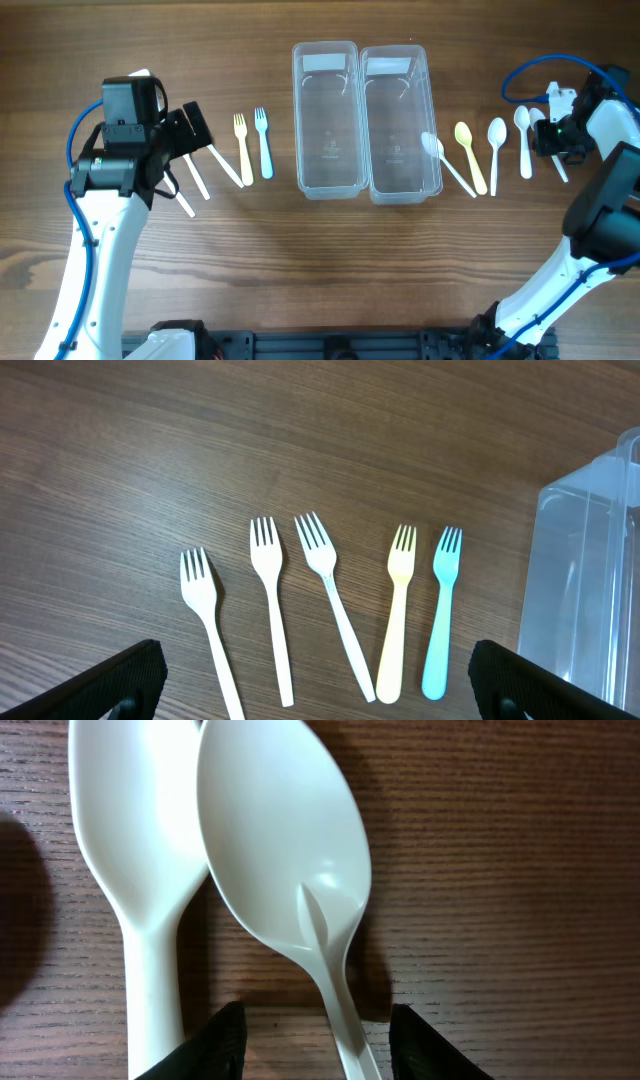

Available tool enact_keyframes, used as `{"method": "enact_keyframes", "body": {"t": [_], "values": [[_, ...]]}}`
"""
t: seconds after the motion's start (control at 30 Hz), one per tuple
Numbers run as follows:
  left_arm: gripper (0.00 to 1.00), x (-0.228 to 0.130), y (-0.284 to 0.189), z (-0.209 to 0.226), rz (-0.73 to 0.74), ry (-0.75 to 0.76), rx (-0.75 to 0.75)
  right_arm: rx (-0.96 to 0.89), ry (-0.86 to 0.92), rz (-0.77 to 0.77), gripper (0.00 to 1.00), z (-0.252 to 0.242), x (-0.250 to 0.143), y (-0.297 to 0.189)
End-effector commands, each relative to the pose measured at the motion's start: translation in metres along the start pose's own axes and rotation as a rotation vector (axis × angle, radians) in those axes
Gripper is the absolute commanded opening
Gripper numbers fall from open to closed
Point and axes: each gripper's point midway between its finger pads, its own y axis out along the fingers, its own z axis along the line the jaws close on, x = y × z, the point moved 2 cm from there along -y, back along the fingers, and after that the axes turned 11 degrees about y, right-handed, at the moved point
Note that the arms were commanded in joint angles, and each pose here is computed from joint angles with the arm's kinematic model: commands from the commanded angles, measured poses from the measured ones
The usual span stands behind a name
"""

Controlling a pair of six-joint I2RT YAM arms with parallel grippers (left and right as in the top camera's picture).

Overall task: Pack container
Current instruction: 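Carry the white spoon into the right container and release it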

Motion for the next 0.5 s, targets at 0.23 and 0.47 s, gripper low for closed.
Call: {"method": "enact_keyframes", "body": {"t": [0.23, 0.47], "values": [[1.00, 0.008, -0.003, 0.002, -0.019, 0.005, 0.000, -0.014, 0.173, 0.003, 0.09, -0.001, 0.003, 0.015], [1.00, 0.008, -0.003, 0.002, -0.019, 0.005, 0.000, -0.009, 0.293, 0.032, 0.04, 0.001, -0.004, 0.002]]}}
